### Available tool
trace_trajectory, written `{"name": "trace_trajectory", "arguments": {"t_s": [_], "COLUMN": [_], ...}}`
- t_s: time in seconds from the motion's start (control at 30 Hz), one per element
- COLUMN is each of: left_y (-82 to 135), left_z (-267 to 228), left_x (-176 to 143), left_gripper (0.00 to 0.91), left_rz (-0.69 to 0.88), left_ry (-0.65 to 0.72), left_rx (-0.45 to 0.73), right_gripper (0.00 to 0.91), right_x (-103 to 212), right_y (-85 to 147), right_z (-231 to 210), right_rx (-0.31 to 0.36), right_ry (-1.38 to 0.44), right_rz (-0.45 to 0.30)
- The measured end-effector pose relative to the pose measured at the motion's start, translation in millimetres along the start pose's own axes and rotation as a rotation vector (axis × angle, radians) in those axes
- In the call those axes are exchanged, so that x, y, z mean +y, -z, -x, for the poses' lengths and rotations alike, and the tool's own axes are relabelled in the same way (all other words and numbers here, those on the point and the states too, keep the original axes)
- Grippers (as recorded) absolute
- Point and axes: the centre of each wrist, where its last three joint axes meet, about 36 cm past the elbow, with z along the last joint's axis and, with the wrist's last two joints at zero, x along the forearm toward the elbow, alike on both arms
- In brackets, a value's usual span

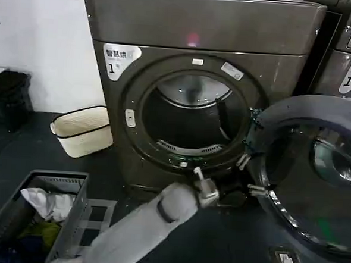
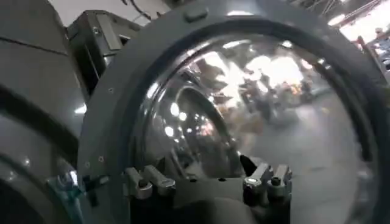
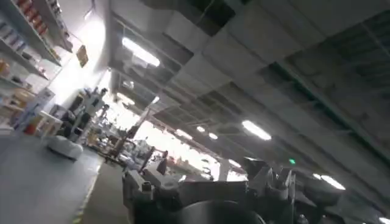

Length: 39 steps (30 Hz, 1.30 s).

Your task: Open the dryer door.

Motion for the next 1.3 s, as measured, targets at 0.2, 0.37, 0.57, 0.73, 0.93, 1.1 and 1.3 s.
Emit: {"name": "trace_trajectory", "arguments": {"t_s": [0.2,0.37,0.57,0.73,0.93,1.1,1.3], "left_y": [16.4,34.0,53.5,72.2,95.9,111.8,123.5], "left_z": [-57.0,-107.6,-168.0,-211.4,-262.0,-294.6,-316.6], "left_x": [5.6,12.6,26.1,36.6,45.8,46.8,42.0], "left_gripper": [0.907,0.907,0.907,0.907,0.907,0.907,0.907], "left_rz": [0.024,0.044,0.039,-0.003,-0.078,-0.168,-0.277], "left_ry": [0.012,-0.01,0.036,0.119,0.264,0.402,0.577], "left_rx": [0.063,0.114,0.253,0.404,0.622,0.822,1.056], "right_gripper": [0.907,0.907,0.907,0.907,0.907,0.907,0.907], "right_x": [10.4,21.1,34.1,43.8,50.5,51.6,55.8], "right_y": [2.8,4.4,6.5,3.5,1.7,-1.9,-10.9], "right_z": [1.7,4.2,1.9,2.0,9.5,13.7,12.9], "right_rx": [0.003,-0.001,-0.005,0.0,-0.004,-0.002,0.008], "right_ry": [0.027,0.051,0.079,0.098,0.104,0.106,0.118], "right_rz": [0.021,0.037,0.056,0.069,0.082,0.093,0.107]}}
